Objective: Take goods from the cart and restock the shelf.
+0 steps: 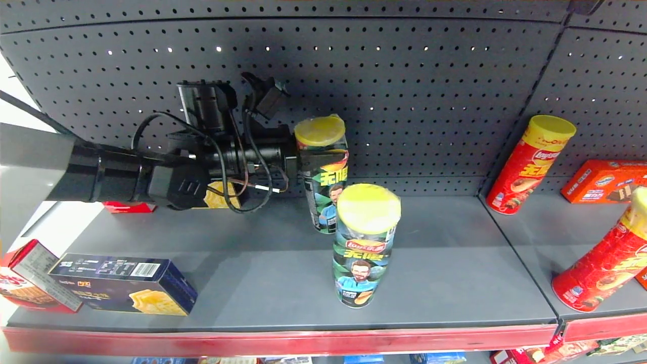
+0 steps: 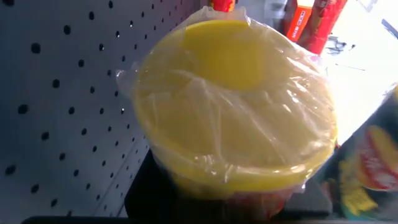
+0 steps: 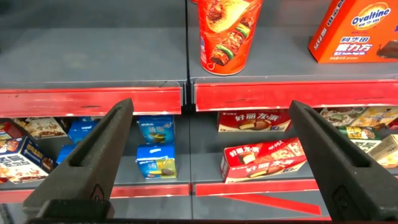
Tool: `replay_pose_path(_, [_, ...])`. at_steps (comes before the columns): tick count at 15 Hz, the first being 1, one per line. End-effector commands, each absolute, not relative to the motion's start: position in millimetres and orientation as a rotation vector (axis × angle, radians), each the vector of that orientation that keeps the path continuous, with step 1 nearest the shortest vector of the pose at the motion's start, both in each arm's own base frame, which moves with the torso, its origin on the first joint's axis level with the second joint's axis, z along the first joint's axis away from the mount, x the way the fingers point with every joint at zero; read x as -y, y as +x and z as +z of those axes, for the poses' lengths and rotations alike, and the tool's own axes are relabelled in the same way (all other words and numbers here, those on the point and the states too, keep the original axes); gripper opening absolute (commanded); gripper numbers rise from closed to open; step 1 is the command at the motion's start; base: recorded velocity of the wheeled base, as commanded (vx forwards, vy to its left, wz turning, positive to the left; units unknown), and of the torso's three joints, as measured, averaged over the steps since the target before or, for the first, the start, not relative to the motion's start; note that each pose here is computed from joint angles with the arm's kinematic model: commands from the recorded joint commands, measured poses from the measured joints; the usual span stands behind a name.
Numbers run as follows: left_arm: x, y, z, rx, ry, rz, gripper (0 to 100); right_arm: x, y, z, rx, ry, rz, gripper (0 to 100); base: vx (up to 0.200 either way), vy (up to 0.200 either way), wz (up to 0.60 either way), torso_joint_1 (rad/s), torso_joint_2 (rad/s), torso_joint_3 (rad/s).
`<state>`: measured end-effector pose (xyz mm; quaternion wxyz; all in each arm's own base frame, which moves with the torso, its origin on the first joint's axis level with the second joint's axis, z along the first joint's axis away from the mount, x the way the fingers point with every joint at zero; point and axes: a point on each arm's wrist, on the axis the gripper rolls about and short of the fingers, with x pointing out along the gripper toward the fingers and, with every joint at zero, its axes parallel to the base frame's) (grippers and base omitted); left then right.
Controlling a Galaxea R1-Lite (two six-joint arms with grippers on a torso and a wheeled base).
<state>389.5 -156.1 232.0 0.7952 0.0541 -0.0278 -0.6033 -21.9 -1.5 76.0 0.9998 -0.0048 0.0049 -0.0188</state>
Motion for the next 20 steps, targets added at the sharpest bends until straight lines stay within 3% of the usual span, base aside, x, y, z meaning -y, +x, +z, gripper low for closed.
replay_pose_path(1, [163, 400, 223, 0.053, 0.114, -1.304, 0, 2, -22, 76, -0.012, -0.01, -0.037, 100, 0.0, 0.0, 0.0, 0.0, 0.0, 0.0])
replay_pose_path(12, [169, 418, 205, 0.04, 0.118, -1.304, 0, 2, -22, 76, -0.012, -0.01, -0.037, 100, 0.0, 0.0, 0.0, 0.0, 0.0, 0.0])
replay_pose_path(13, [169, 419, 206, 0.046, 0.123, -1.302, 100, 2, -22, 76, -0.012, -0.01, -0.037, 100, 0.0, 0.0, 0.0, 0.0, 0.0, 0.0])
replay_pose_path(17, [165, 418, 204, 0.014, 0.116, -1.295, 100, 2, -22, 76, -0.014, -0.01, -0.037, 100, 0.0, 0.0, 0.0, 0.0, 0.0, 0.0])
replay_pose_path(20, [159, 405, 216, 0.019, 0.117, -1.287, 100, 2, -22, 76, -0.012, -0.01, -0.037, 100, 0.0, 0.0, 0.0, 0.0, 0.0, 0.0])
